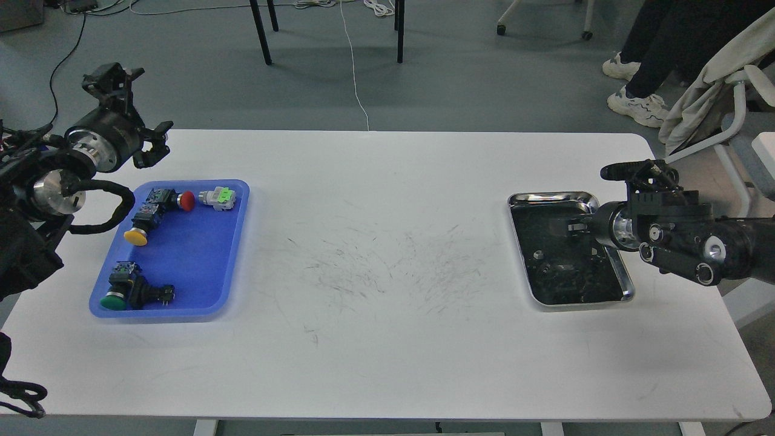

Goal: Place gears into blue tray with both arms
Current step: 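Grasp a small black part inside the steel tray with the right gripper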

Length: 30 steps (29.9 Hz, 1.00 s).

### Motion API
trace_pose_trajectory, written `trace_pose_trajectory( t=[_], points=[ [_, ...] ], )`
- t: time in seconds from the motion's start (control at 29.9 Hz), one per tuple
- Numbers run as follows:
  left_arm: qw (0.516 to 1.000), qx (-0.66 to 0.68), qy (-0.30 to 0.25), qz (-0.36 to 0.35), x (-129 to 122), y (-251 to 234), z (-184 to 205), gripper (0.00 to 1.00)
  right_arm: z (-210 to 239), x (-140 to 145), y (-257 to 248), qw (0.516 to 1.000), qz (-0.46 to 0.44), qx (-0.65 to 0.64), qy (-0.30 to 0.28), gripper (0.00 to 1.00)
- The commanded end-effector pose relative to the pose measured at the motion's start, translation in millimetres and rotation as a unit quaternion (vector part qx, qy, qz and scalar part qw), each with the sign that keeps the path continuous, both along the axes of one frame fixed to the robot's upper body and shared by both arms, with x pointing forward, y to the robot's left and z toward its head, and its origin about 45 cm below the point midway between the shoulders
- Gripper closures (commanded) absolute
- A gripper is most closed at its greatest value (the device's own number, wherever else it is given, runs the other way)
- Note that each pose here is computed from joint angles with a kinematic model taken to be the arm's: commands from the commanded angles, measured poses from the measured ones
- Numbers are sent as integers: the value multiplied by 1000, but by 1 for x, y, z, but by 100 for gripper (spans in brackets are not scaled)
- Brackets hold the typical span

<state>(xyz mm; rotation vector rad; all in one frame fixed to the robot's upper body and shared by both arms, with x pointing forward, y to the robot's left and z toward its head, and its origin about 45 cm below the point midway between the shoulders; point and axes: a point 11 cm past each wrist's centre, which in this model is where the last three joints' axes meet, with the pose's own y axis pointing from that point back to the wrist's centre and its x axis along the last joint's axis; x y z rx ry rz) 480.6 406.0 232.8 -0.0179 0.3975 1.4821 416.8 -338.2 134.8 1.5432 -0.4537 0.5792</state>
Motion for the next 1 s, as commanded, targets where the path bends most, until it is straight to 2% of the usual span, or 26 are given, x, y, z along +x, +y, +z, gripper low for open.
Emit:
trace_pose_trajectory(
  t=[0.0,0.1,0.33,0.6,0.8,0.97],
  points=[
    [1000,0,-3,1,0,1,2,1,-3,-1,9,1000,14,10,5,7],
    [1000,2,-2,2,0,2,2,1,-7,-6,7,1000,25,2,15,7],
    [1000,1,-1,1,0,1,1,1,-7,-9,4,999,36,4,22,15],
    [1000,1,0,3,0,1,0,1,-3,-7,3,999,48,-4,19,29],
    [1000,2,1,3,-1,2,-1,1,-5,-11,-4,998,59,-14,25,29],
    [1000,1,-1,3,-1,1,-2,1,-8,-13,-7,998,58,-15,27,34]
  ],
)
